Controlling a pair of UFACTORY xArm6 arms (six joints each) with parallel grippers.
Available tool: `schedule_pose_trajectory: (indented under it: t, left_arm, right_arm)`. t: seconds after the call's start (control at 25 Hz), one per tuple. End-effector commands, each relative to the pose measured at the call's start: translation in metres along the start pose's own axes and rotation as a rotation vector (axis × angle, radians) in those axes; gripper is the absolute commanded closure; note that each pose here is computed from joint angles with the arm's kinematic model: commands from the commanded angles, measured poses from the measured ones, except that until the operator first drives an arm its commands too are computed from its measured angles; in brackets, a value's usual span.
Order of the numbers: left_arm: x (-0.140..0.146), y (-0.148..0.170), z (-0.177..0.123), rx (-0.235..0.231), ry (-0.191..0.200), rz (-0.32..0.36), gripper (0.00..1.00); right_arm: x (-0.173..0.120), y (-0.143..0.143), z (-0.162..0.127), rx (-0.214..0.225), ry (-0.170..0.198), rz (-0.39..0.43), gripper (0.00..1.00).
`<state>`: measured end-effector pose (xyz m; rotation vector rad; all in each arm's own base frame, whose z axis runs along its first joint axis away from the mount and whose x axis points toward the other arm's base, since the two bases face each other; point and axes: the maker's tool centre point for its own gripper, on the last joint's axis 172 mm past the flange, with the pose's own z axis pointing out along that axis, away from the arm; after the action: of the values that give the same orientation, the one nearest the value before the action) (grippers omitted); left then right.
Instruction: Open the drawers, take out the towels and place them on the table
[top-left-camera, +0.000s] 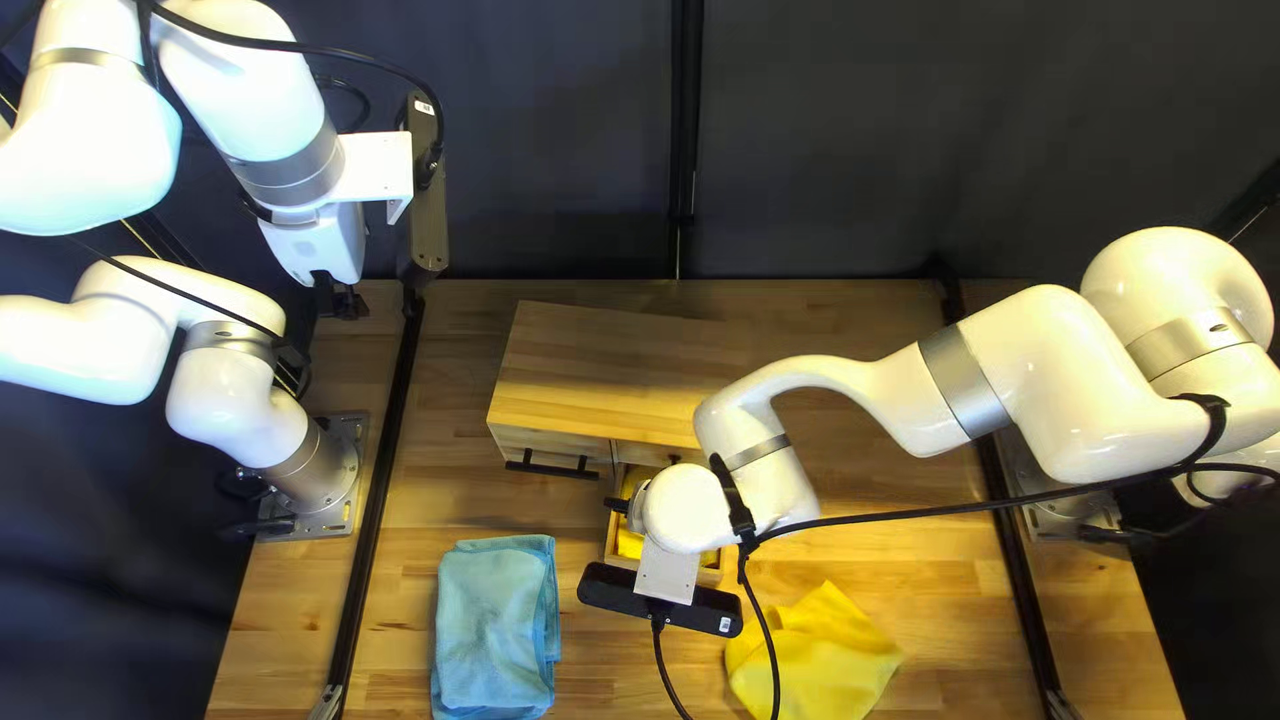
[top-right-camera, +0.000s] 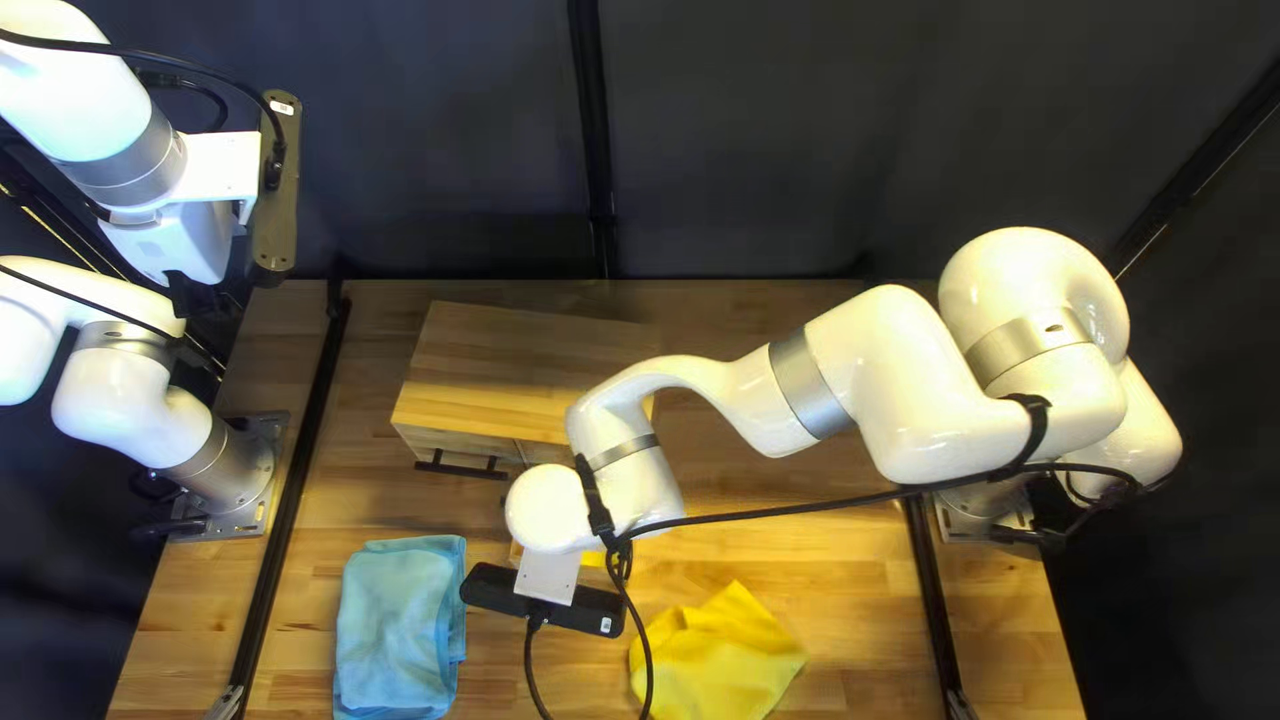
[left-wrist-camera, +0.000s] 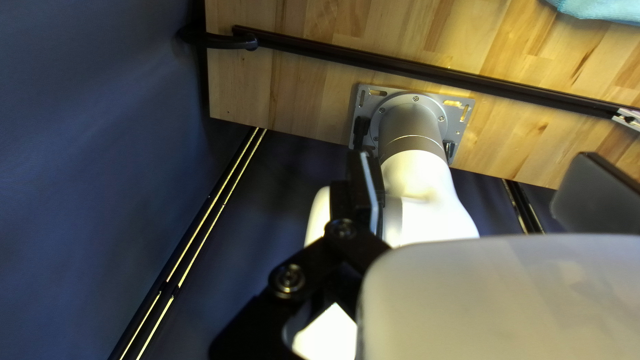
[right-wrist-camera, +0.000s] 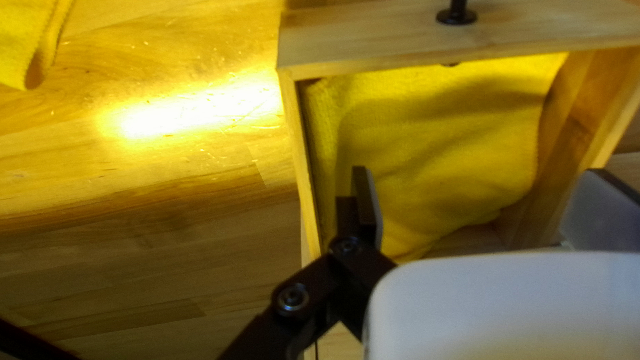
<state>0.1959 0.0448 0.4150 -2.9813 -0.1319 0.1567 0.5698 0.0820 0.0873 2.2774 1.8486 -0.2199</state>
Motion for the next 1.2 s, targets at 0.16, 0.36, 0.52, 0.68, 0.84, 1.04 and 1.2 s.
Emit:
schedule_pose_trajectory:
  t: [0.16, 0.36, 0.52, 0.68, 0.84, 1.04, 1.2]
  left_arm:
    - [0.000, 0.000, 0.000, 0.000, 0.000, 0.000, 0.00]
    - [0.000, 0.000, 0.000, 0.000, 0.000, 0.000, 0.00]
    - [0.000, 0.000, 0.000, 0.000, 0.000, 0.000, 0.00]
    - [0.000, 0.000, 0.000, 0.000, 0.000, 0.000, 0.00]
    - [0.000, 0.000, 0.000, 0.000, 0.000, 0.000, 0.00]
    - [0.000, 0.000, 0.000, 0.000, 0.000, 0.000, 0.00]
    - [0.000, 0.000, 0.000, 0.000, 0.000, 0.000, 0.00]
  right_arm:
    - [-0.002, 0.005, 0.001, 0.009, -0.007, -0.011, 0.00]
    - [-0.003, 0.009, 0.002, 0.017, -0.005, -0.016, 0.00]
    - [-0.004, 0.005, 0.007, 0.021, -0.004, -0.021, 0.00]
    - [-0.002, -0.002, 0.015, 0.025, -0.002, -0.024, 0.00]
    - [-0.001, -0.005, 0.021, 0.026, -0.001, -0.025, 0.00]
    - [-0.003, -0.003, 0.025, 0.023, 0.003, -0.027, 0.00]
    - [-0.003, -0.005, 0.028, 0.023, 0.003, -0.029, 0.00]
